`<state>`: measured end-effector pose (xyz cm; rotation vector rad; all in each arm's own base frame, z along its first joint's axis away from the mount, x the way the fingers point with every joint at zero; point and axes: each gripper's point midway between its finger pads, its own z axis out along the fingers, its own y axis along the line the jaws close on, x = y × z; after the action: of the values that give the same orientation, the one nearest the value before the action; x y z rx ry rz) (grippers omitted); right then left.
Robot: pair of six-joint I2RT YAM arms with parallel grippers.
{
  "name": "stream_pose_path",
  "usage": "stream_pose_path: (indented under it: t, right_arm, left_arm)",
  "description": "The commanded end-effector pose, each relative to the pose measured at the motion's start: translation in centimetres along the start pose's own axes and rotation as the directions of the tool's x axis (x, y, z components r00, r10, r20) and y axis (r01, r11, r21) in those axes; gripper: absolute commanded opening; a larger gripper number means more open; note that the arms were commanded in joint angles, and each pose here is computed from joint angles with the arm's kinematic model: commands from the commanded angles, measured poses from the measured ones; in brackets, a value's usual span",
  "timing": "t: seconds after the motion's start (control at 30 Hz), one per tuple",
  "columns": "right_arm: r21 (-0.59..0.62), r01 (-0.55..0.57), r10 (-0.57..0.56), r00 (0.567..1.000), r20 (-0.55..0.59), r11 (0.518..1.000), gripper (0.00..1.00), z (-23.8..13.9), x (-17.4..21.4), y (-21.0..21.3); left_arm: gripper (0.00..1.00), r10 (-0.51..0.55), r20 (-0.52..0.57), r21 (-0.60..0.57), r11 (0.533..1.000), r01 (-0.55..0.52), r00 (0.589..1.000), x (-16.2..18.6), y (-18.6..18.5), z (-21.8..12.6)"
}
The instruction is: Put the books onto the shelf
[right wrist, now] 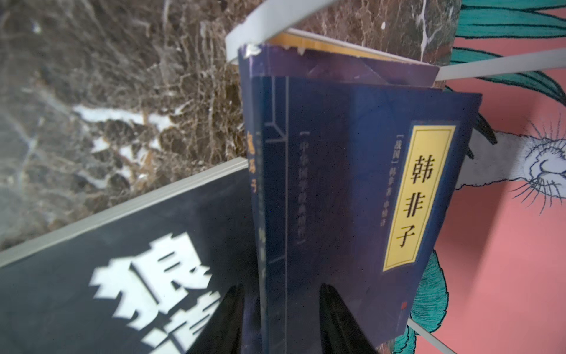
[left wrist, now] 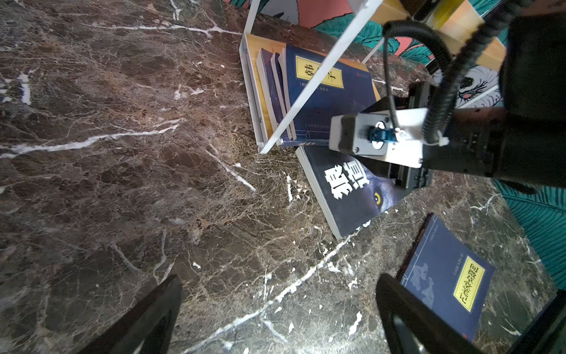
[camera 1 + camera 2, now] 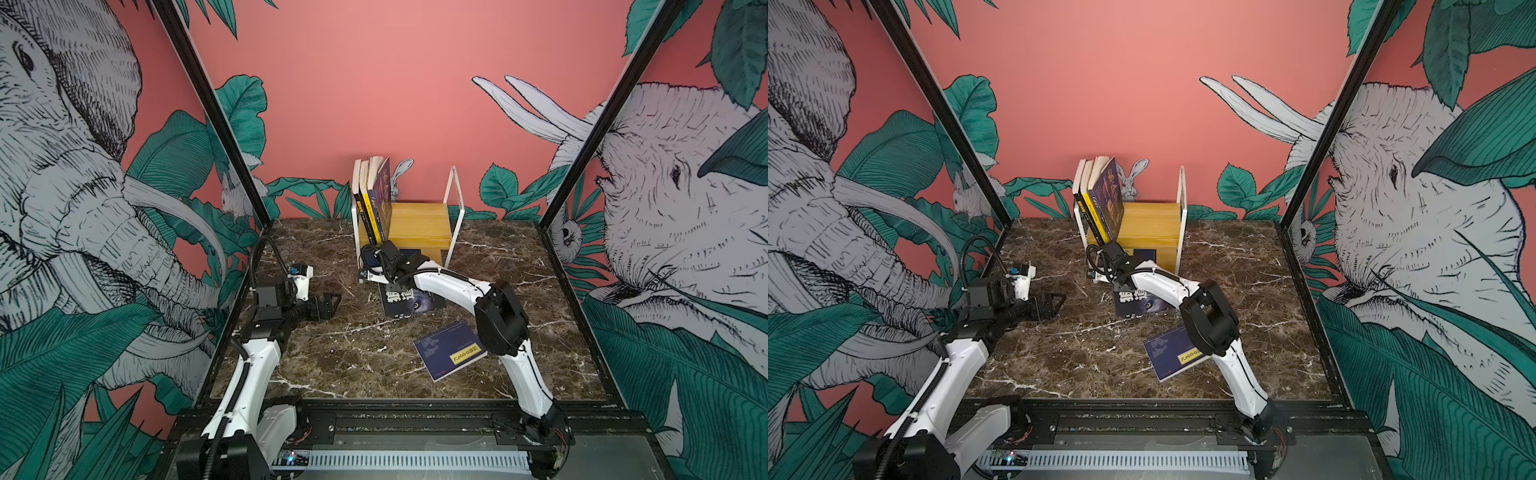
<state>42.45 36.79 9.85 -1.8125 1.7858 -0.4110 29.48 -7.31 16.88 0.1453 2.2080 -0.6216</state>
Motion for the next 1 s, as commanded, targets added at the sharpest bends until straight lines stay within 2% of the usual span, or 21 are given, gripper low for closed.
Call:
stream_pose_path:
  t: [0.0, 0.13, 0.5, 0.8, 0.97]
  right_arm:
    - [0.042, -0.025, 0.024, 0.999, 0.035, 0.999, 0.44, -2.8, 0.4, -2.0]
    - [0.048, -0.023, 0.021, 0.999, 0.030, 0.999, 0.45, -2.6, 1.5, -1.8]
    - [0.039, -0.043, 0.043, 0.999, 0.007, 0.998, 0.40, -1.3, 2.2, -1.8]
    - [0.015, -0.049, 0.048, 0.999, 0.016, 0.999, 0.42, -0.8, 2.1, -1.3]
    - [0.021, 0.015, -0.015, 1.000, 0.022, 1.000, 0.45, -0.9, 2.0, -0.2]
  left_arm:
    - [0.99, -0.003, 0.004, 0.016, 1.000, 0.003, 1.000, 0.2, -0.2, -0.1]
    - [0.99, -0.001, 0.006, 0.012, 1.000, 0.001, 1.000, 0.2, -0.1, -0.1]
    - [0.99, -0.001, 0.009, 0.013, 1.000, 0.001, 1.000, 0.0, -0.3, -0.3]
    - [0.99, -0.003, 0.011, 0.013, 1.000, 0.002, 1.000, -0.1, -0.2, -0.2]
    - [0.99, -0.002, 0.007, 0.015, 1.000, 0.002, 1.000, 0.0, -0.3, -0.3]
